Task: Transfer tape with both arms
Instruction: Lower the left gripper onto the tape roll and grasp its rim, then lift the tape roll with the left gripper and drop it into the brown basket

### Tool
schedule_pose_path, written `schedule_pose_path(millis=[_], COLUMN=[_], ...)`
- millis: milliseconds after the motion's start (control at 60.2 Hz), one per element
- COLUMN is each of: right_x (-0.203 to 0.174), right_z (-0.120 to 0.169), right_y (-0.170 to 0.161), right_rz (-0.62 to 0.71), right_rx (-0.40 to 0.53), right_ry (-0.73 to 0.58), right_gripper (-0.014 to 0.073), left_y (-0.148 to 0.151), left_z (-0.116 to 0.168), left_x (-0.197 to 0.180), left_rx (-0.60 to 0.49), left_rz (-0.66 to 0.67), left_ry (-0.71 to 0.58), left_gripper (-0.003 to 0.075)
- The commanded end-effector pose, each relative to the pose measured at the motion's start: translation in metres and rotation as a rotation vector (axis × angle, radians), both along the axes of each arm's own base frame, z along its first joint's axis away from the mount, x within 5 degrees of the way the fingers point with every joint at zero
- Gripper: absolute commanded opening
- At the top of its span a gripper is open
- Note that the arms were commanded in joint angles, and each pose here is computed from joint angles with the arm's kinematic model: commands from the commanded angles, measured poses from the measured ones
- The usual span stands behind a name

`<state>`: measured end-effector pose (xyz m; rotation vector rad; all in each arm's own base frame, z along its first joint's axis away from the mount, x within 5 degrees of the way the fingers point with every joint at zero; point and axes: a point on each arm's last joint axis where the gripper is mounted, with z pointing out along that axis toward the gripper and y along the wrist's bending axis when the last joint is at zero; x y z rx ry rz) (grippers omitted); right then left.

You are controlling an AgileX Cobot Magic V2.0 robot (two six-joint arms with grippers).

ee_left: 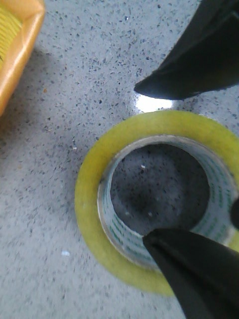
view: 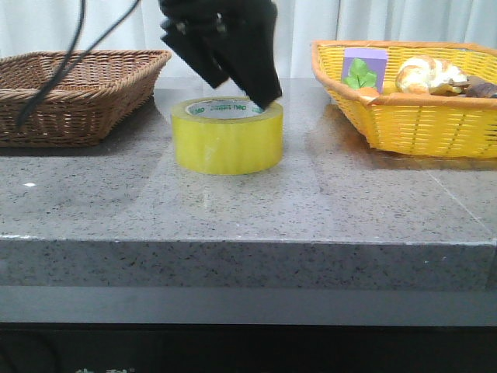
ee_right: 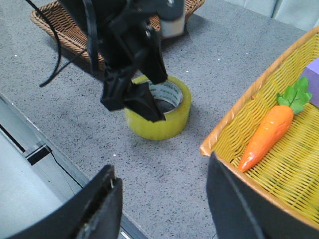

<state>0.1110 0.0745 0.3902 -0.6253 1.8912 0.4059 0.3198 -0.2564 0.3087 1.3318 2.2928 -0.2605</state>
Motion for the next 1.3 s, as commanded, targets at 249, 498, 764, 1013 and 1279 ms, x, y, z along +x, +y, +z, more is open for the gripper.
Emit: schedule_pose_path(millis=[249, 498, 764, 1013, 1279], right_x=[0.001, 0.001, 0.001, 0.001, 0.001], right_z=[0.015, 0.015, 0.015, 0.015, 0.015], right_y=[-0.001, -0.001, -0.001, -0.001, -0.001], right_rz=[-0.014, -0.014, -0.014, -0.014, -0.014], right_rx=[0.055, 0.055, 0.055, 0.055, 0.055], right_ry=[-0.088, -0.088, -0.088, -0.088, -0.088], right_gripper=[0.0413, 0.0413, 0.0413, 0.0413, 0.0413], left_y=[-0.01, -0.01, -0.01, -0.009, -0.008], left_z=[-0.002, -0.007, -0.007, 0.018, 0.075], left_x=[0.006, 0.007, 0.006, 0.004, 0.004], left_rx=[-0.026, -0.013, -0.004, -0.01, -0.085], left_rz=[-0.003, -0.005, -0.003, -0.016, -0.028], left_ry=[-0.018, 0.0, 0.017, 0.01, -0.092], left_gripper=[0.0533, 0.0384, 0.0199, 0.0198, 0.0193])
